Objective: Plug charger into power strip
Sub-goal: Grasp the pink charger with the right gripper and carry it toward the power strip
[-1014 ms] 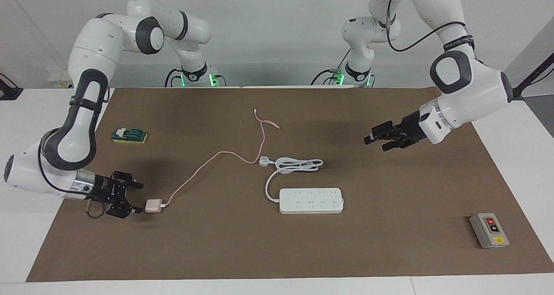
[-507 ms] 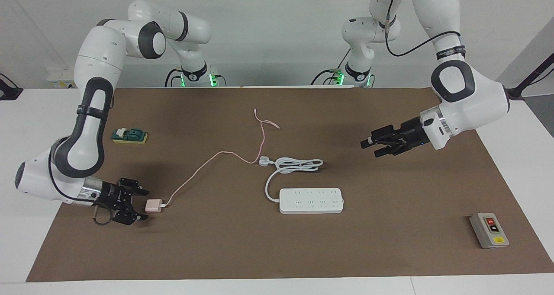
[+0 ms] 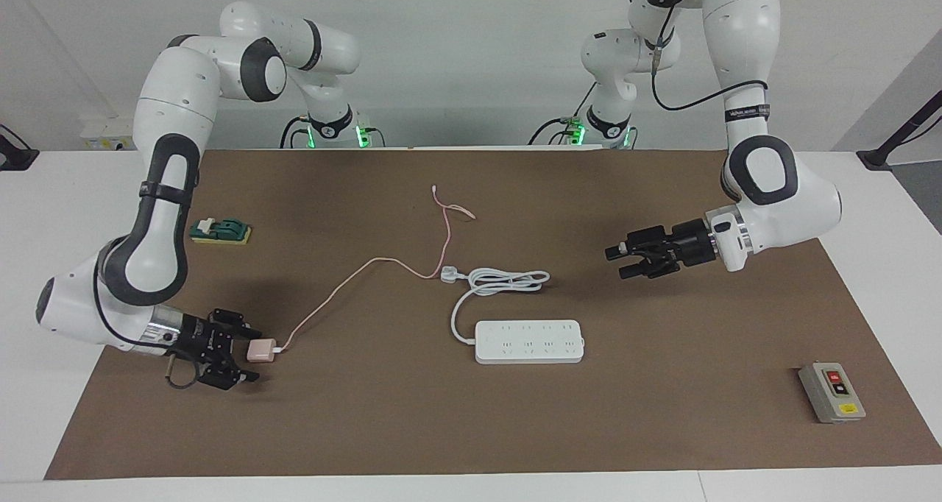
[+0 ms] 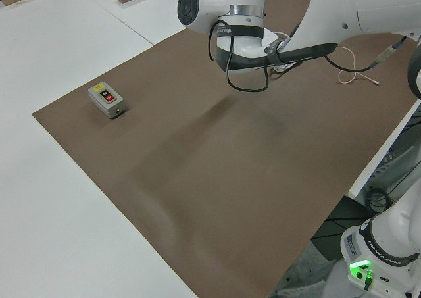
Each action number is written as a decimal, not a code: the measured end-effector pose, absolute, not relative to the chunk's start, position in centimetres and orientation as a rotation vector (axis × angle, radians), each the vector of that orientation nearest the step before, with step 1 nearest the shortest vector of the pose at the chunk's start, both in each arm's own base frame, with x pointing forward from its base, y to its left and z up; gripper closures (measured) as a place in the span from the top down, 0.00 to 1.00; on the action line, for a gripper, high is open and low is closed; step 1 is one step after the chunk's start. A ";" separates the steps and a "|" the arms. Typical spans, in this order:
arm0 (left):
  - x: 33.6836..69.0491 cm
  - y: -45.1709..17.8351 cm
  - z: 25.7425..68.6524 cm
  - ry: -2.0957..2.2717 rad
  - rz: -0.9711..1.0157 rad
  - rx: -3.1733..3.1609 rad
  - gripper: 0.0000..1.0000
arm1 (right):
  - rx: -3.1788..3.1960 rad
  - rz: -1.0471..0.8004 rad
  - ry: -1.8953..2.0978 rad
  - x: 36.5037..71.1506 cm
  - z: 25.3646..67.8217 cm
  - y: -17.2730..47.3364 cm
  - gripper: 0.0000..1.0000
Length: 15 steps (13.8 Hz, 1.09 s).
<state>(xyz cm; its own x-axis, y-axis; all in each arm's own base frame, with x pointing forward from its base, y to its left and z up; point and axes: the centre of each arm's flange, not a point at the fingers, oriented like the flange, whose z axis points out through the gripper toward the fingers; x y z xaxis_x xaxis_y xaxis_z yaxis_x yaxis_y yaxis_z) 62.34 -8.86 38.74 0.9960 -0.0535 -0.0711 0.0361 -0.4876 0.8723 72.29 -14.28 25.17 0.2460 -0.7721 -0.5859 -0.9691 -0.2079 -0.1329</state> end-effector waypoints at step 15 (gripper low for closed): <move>61.6 -10.6 34.8 -0.007 -0.187 1.825 1.00 | -2.010 0.554 1.586 72.1 24.7 -13.8 0.52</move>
<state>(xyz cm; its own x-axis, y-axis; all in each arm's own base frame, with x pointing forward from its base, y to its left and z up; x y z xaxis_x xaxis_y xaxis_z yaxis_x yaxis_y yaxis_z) 61.56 -10.57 34.78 0.9869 -0.1033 -0.1241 0.0936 -0.2603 0.9610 72.13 -13.75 24.70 0.2325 -0.7617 -0.6048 -0.9726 -0.1825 -0.1439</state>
